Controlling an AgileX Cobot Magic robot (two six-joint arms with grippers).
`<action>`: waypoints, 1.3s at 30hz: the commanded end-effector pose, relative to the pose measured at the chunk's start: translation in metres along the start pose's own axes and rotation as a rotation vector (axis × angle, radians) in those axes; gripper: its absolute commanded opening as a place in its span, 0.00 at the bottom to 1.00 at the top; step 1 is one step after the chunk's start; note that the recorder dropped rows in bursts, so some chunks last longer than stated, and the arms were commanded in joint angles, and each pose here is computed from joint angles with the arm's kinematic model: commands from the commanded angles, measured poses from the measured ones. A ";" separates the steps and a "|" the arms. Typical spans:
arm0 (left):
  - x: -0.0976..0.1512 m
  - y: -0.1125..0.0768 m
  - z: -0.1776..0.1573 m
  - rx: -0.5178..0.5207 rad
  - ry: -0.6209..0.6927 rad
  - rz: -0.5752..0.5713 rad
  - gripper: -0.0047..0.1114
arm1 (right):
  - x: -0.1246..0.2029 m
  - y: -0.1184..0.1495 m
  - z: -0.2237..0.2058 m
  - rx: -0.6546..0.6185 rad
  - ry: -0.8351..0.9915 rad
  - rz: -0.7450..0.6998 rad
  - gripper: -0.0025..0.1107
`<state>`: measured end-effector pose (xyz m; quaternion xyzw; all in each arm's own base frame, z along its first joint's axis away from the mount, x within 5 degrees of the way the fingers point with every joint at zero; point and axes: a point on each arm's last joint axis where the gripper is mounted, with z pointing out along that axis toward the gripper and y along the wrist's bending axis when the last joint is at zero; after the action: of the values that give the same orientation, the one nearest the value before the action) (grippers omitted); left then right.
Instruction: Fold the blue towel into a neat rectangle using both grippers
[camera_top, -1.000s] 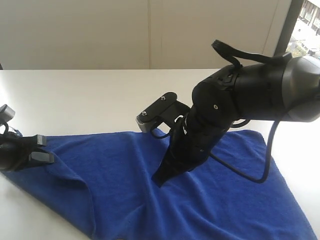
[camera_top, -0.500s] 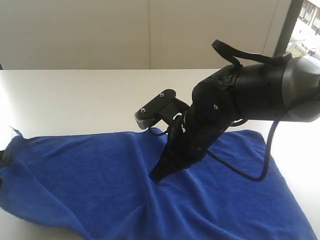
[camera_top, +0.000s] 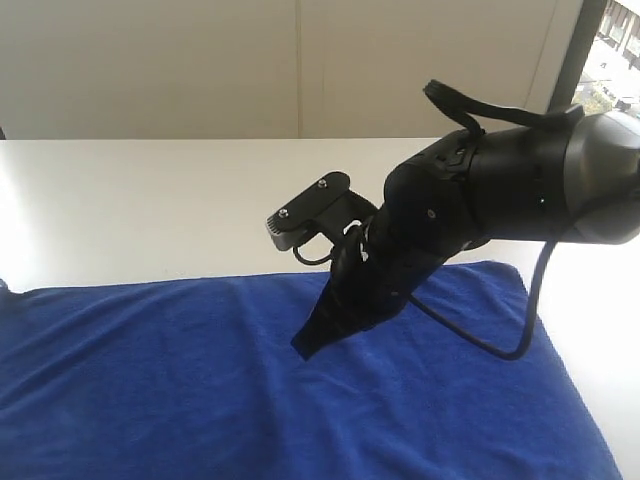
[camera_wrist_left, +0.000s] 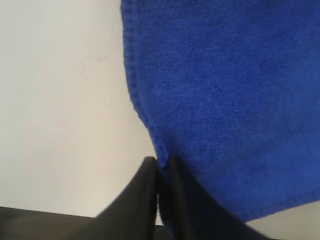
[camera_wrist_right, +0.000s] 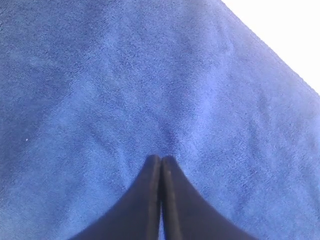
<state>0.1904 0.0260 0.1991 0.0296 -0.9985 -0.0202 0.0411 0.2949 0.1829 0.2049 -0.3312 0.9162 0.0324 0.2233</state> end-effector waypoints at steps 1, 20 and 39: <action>0.003 0.002 -0.001 -0.014 0.037 -0.005 0.40 | -0.001 -0.002 0.000 0.005 -0.019 0.009 0.02; -0.094 -0.010 -0.008 0.124 -0.498 0.102 0.04 | 0.057 -0.155 -0.004 0.342 0.093 0.307 0.02; -0.145 -0.003 0.041 0.022 -0.596 0.156 0.04 | 0.074 -0.190 0.055 0.340 0.111 0.314 0.02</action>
<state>0.3231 0.0316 0.1508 -0.0531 -0.9663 -0.0126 -0.2514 0.3814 0.0078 0.1427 -0.1413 0.9608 -0.1016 0.2157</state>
